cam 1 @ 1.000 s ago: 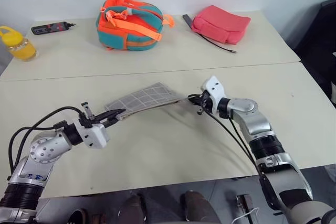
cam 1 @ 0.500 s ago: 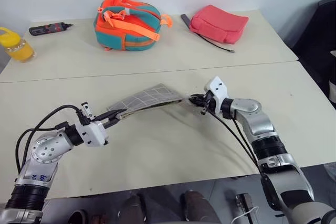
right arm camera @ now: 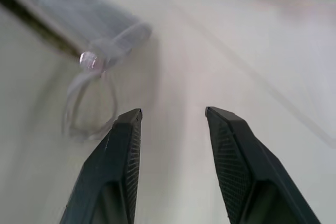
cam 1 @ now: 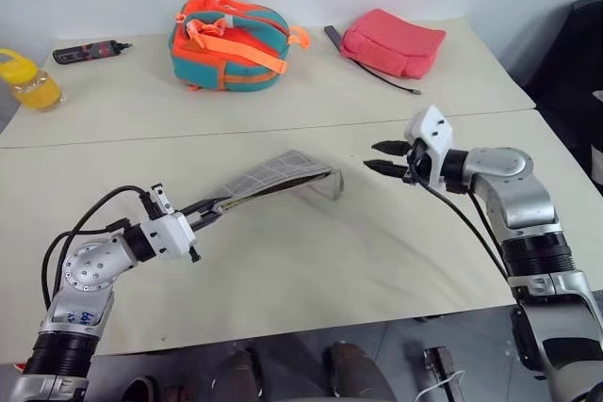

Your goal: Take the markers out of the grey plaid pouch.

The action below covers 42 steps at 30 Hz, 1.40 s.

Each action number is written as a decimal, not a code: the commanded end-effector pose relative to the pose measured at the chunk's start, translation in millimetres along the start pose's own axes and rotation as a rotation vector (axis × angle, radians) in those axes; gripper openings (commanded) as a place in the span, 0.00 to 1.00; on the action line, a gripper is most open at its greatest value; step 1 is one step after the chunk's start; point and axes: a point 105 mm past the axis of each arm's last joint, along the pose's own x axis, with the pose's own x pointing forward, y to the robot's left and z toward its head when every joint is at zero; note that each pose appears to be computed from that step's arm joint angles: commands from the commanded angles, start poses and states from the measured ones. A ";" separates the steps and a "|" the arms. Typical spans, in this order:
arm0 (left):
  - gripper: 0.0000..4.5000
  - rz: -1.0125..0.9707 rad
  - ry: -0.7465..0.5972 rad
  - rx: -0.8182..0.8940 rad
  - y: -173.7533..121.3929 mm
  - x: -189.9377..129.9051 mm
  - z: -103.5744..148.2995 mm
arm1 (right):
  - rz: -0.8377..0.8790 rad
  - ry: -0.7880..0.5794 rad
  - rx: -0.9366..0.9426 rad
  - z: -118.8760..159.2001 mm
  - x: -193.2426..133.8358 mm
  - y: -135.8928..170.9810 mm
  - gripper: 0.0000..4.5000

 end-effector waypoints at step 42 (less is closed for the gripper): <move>0.00 -0.130 -0.134 0.031 -15.4 35.1 32.8 | 0.148 -0.031 -0.656 18.4 89.7 94.0 0.26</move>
